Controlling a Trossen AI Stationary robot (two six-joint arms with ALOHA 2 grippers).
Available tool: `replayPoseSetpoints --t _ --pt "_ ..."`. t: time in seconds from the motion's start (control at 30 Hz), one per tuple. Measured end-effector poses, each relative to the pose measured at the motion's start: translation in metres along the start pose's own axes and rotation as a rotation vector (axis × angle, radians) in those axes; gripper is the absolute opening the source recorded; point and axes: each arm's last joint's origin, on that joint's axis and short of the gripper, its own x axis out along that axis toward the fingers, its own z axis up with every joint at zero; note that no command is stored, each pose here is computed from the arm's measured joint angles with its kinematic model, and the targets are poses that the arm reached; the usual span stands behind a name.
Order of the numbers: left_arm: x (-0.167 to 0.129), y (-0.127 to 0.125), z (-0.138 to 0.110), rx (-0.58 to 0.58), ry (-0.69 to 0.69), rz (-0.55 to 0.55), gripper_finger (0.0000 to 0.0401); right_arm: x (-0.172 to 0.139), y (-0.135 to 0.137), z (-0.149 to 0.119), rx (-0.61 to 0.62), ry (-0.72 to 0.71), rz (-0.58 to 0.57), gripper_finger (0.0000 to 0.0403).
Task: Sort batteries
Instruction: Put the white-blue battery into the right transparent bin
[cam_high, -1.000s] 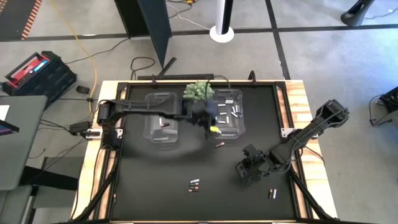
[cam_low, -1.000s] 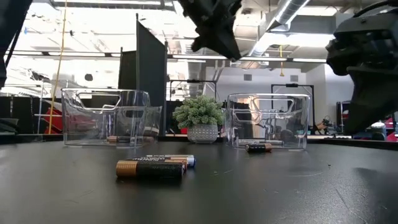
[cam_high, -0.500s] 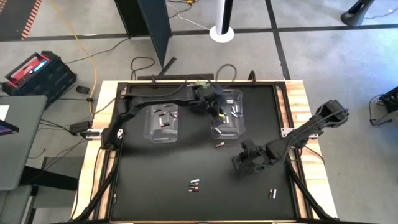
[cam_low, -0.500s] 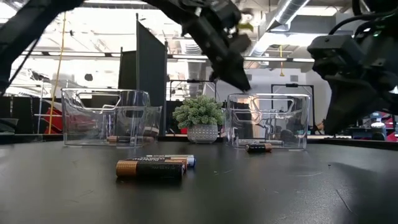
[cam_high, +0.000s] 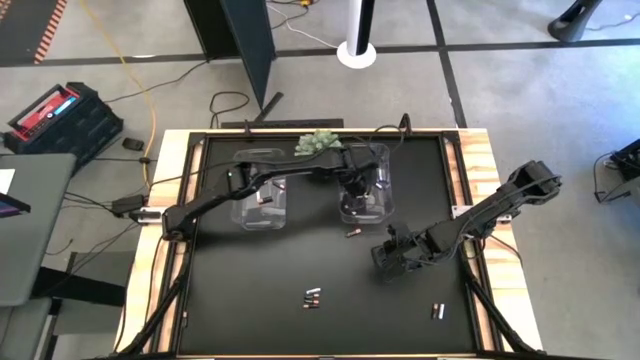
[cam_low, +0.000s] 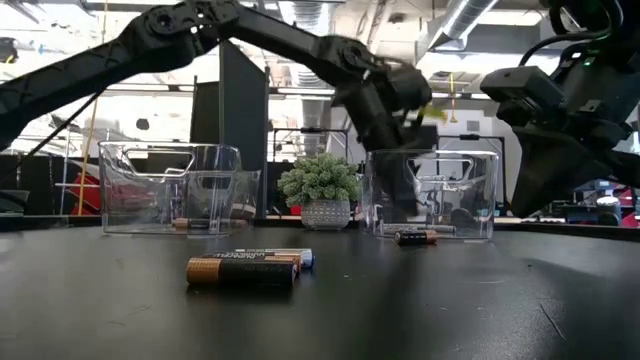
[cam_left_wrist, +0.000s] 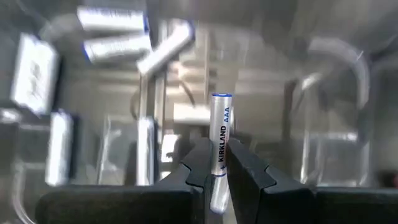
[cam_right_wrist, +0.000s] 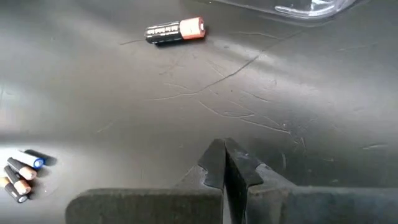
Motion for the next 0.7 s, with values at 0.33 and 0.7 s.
replayPoseSetpoints --t 0.33,0.7 --pt "0.0066 0.0018 -0.0025 0.007 0.013 0.025 0.0042 0.0 -0.0002 0.0001 0.014 0.0 -0.002 0.0019" --pt "0.0065 0.002 -0.0025 0.003 0.012 0.026 0.0086 0.0 -0.0002 0.0 0.013 0.0 -0.002 0.0019"
